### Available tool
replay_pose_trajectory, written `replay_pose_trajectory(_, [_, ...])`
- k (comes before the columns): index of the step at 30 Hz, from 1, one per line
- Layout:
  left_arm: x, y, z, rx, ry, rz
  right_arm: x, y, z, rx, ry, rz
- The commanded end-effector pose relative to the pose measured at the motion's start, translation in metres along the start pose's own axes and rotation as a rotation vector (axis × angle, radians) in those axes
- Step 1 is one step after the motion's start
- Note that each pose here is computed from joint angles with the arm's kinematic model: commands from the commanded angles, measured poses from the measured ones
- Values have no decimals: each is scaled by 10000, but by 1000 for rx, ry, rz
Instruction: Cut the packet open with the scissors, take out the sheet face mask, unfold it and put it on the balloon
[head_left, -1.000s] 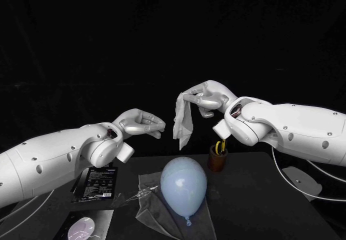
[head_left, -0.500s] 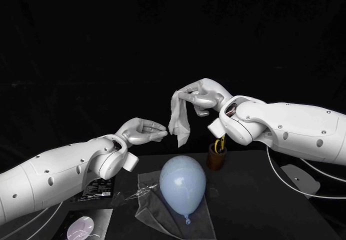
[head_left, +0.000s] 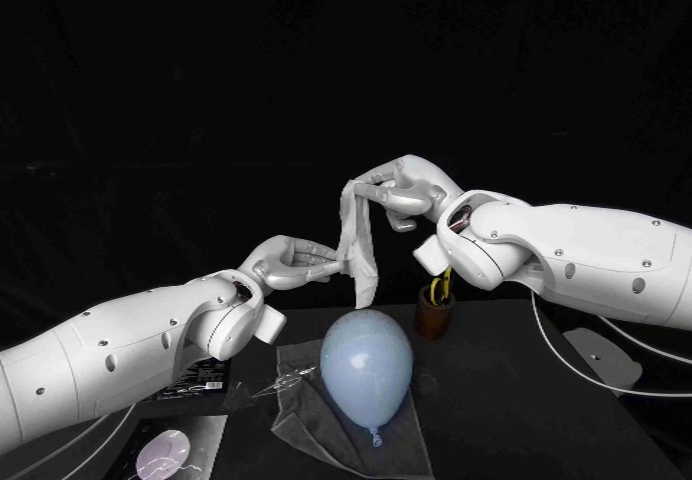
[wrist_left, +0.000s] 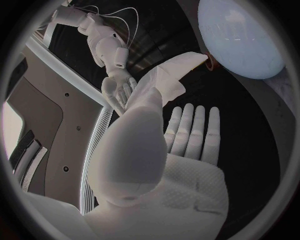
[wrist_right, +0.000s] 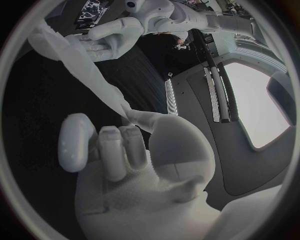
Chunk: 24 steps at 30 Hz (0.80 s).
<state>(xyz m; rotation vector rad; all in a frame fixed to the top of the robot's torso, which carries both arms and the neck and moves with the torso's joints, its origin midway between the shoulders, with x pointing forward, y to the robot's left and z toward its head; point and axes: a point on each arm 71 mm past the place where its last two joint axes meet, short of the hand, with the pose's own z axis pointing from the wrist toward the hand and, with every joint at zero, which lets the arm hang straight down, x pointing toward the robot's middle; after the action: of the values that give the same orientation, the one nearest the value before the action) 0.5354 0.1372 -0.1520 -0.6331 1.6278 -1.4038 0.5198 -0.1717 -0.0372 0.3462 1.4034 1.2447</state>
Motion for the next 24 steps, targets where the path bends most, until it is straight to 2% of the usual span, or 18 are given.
replay_pose_trajectory(1, [22,-26,10,16,-14,-28,15,16,8,-14,4,-1])
replay_pose_trajectory(14, [94,-56,18,28,13,-42,61,29,19,-17,18,4])
replay_pose_trajectory(24, [86,-59,17,28,-7,-62,66,24,25,-14,20,4])
